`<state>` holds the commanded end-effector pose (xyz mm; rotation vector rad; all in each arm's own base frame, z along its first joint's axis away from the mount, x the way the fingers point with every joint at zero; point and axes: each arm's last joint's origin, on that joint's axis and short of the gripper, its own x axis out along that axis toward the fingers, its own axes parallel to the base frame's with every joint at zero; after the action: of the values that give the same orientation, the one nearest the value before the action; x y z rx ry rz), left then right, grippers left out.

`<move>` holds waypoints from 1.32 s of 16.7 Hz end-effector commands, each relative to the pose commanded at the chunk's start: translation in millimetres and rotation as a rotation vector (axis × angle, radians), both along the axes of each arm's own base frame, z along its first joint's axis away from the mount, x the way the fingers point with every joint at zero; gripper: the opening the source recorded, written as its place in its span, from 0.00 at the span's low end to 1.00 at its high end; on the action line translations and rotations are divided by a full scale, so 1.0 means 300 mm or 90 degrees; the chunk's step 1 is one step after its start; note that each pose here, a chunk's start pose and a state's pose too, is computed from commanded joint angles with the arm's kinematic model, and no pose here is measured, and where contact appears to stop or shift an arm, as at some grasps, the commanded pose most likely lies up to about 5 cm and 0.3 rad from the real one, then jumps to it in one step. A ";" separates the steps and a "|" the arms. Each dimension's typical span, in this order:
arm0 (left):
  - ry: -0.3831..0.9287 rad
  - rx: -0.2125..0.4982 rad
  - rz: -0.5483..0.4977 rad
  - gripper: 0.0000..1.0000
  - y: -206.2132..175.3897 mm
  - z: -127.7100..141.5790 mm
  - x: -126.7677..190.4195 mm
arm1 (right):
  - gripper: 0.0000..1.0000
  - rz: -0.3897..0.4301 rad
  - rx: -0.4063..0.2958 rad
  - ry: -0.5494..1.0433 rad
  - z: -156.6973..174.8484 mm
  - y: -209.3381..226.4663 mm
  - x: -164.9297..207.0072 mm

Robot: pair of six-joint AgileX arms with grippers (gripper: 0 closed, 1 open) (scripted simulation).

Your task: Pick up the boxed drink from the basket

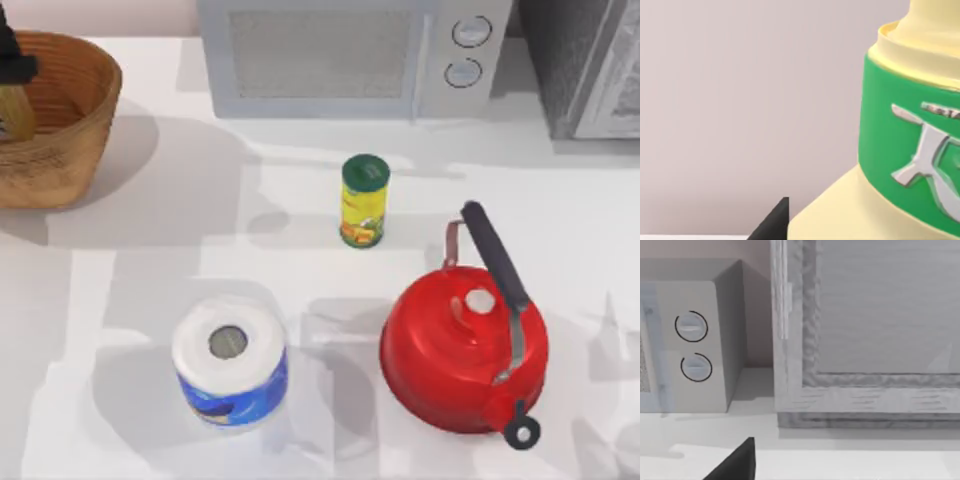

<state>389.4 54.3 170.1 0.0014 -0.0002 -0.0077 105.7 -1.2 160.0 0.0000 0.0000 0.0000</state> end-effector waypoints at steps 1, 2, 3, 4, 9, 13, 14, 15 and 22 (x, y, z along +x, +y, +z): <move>-0.003 0.001 0.000 0.00 0.001 0.037 0.005 | 1.00 0.000 0.000 0.000 0.000 0.000 0.000; -0.005 0.001 0.000 0.00 0.001 0.077 0.009 | 1.00 0.000 0.000 0.000 0.000 0.000 0.000; -0.007 0.002 -0.001 0.00 0.001 0.118 0.011 | 1.00 0.000 0.000 0.000 0.000 0.000 0.000; -0.008 0.003 -0.001 0.00 0.000 0.159 0.010 | 1.00 0.000 0.000 0.000 0.000 0.000 0.000; -0.006 0.003 -0.001 0.00 -0.004 0.335 -0.013 | 1.00 0.000 0.000 0.000 0.000 0.000 0.000; -0.004 0.002 -0.001 0.00 -0.005 0.386 -0.026 | 1.00 0.000 0.000 0.000 0.000 0.000 0.000; -0.004 0.002 -0.001 0.00 -0.005 0.386 -0.026 | 1.00 0.000 0.000 0.000 0.000 0.000 0.000; -0.004 0.002 -0.001 0.00 -0.005 0.386 -0.026 | 1.00 0.000 0.000 0.000 0.000 0.000 0.000; 0.019 -0.006 0.003 0.00 -0.030 0.393 -0.133 | 1.00 0.000 0.000 0.000 0.000 0.000 0.000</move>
<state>349.5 45.2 287.9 -0.0074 0.0300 -0.0030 105.7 -1.2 160.0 0.0000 0.0000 0.0000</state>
